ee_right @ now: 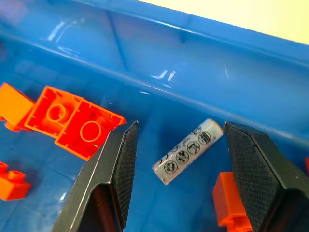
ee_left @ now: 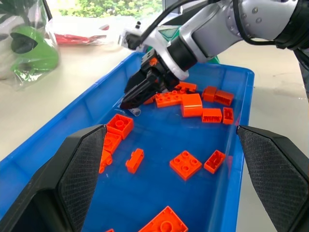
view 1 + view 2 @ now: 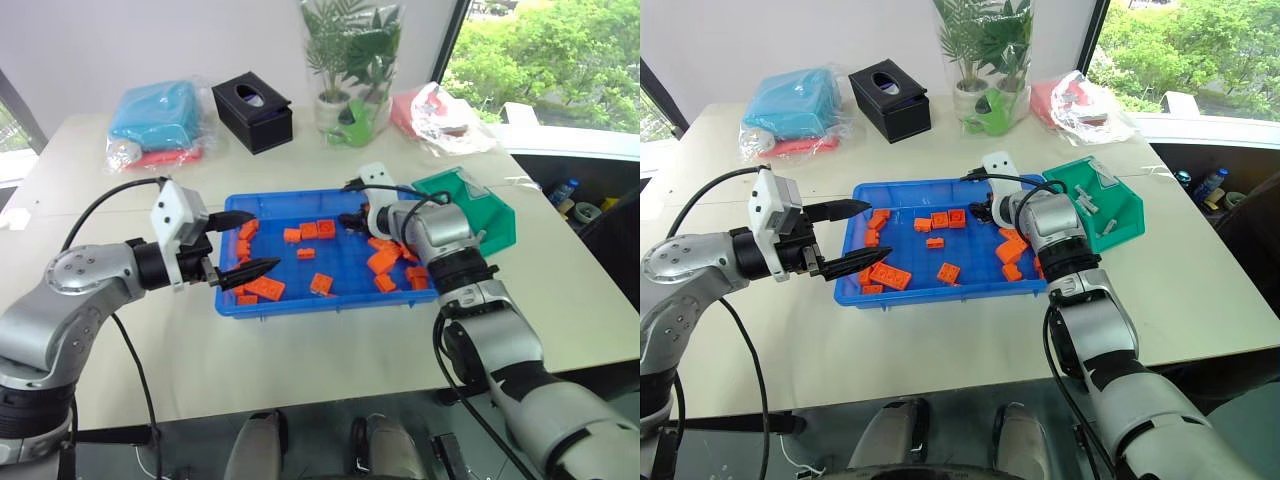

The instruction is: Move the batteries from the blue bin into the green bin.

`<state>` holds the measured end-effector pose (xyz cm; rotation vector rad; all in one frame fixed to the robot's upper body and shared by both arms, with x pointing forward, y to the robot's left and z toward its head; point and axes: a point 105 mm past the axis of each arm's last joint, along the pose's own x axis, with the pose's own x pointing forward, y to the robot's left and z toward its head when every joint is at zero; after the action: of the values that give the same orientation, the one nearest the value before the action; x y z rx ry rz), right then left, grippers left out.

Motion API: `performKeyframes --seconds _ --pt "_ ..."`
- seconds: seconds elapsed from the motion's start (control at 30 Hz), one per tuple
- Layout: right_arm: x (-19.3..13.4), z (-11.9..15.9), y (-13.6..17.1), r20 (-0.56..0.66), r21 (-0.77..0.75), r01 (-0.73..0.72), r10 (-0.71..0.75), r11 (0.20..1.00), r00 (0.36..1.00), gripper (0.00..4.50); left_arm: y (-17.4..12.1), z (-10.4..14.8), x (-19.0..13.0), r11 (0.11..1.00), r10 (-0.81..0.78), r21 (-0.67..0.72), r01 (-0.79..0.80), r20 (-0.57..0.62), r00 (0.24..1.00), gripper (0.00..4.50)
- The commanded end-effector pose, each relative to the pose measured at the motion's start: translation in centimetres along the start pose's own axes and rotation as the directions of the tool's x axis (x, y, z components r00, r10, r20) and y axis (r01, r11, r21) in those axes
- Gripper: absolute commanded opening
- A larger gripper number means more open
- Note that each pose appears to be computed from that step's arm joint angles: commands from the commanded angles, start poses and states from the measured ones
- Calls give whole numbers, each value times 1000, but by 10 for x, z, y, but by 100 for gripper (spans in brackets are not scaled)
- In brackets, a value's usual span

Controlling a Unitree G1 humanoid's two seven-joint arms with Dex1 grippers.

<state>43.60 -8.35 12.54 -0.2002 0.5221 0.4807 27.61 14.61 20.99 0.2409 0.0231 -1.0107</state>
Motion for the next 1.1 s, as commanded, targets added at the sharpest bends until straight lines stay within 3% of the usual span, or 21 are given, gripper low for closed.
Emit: performKeyframes --seconds 0.03,0.27,0.63,1.0,1.1 --pt "2 -16 0 -72 -29 -12 10 1000 997 284 1 13 -2 998 5 57 -7 33 999 450" --pt "0 -23 8 -105 -10 -36 34 999 994 284 1 12 0 998 15 54 -17 46 999 450" --pt "12 -10 19 -44 97 -43 47 994 998 284 3 11 -2 998 27 60 -29 42 999 450" --pt "24 -16 8 -34 59 14 -12 998 999 284 6 12 -4 997 31 69 -34 38 999 450" --pt "25 -18 6 -28 59 14 -13 998 1000 197 7 13 -4 997 33 71 -35 37 999 450"
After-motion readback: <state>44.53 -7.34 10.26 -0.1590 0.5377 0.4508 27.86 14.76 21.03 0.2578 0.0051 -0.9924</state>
